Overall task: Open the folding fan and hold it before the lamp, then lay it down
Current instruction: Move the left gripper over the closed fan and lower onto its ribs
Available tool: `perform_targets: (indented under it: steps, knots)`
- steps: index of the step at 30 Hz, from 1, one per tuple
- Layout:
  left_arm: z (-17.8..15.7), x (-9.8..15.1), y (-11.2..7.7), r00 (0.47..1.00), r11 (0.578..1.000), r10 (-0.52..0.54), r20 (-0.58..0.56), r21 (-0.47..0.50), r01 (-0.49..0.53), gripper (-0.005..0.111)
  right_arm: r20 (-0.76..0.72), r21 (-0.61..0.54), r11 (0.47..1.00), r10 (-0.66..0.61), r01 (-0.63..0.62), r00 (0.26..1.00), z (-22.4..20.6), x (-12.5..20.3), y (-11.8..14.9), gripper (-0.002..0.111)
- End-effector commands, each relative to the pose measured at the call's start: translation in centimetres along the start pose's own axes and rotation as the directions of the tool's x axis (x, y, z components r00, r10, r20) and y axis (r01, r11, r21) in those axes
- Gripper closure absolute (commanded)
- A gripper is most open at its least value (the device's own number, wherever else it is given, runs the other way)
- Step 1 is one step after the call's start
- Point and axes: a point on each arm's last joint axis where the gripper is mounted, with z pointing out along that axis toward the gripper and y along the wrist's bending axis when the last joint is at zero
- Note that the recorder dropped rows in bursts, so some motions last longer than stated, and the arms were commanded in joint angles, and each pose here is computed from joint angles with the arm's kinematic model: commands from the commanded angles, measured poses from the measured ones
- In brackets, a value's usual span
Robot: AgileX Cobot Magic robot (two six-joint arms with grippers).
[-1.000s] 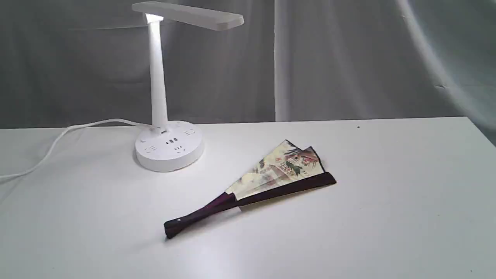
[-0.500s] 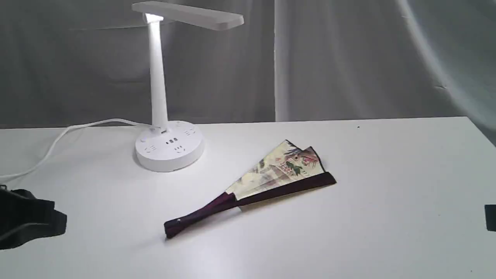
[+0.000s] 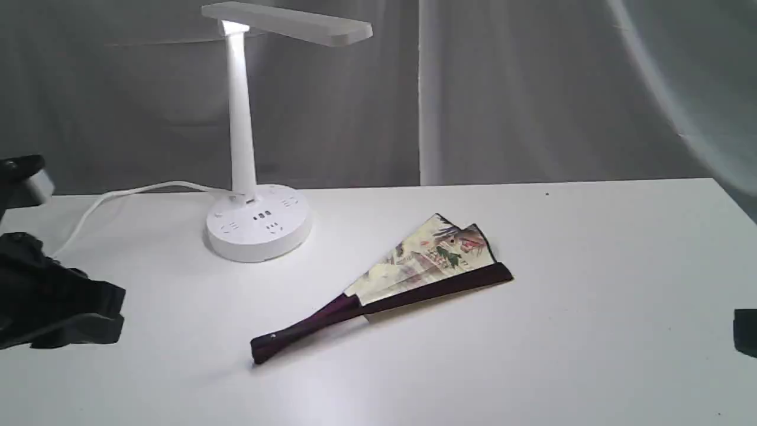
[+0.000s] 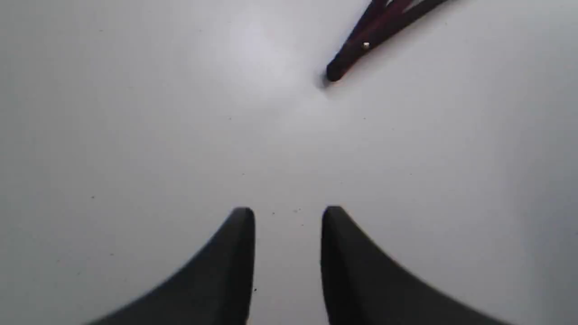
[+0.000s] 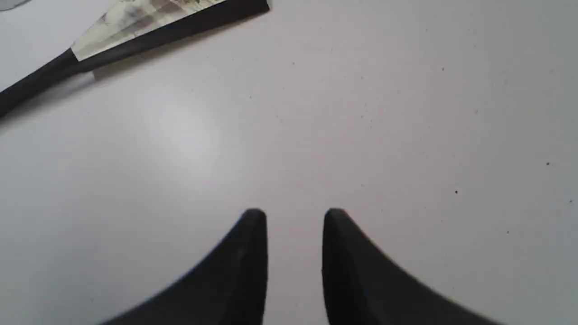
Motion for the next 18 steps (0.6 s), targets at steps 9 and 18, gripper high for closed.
perform_targets:
  steps: [9,18]
  knots:
    - [4.3,-3.1,-4.8,0.986,0.987,0.152,-0.070,-0.031,-0.155,0.081,-0.011,0.003,1.000,0.012,-0.012,1.000,0.6,0.9,-0.2,0.085]
    - [7.5,-5.8,-7.5,0.969,0.972,0.232,-0.082,0.000,-0.233,0.081,-0.011,0.003,1.000,0.012,-0.012,1.000,0.6,0.9,-0.2,0.085]
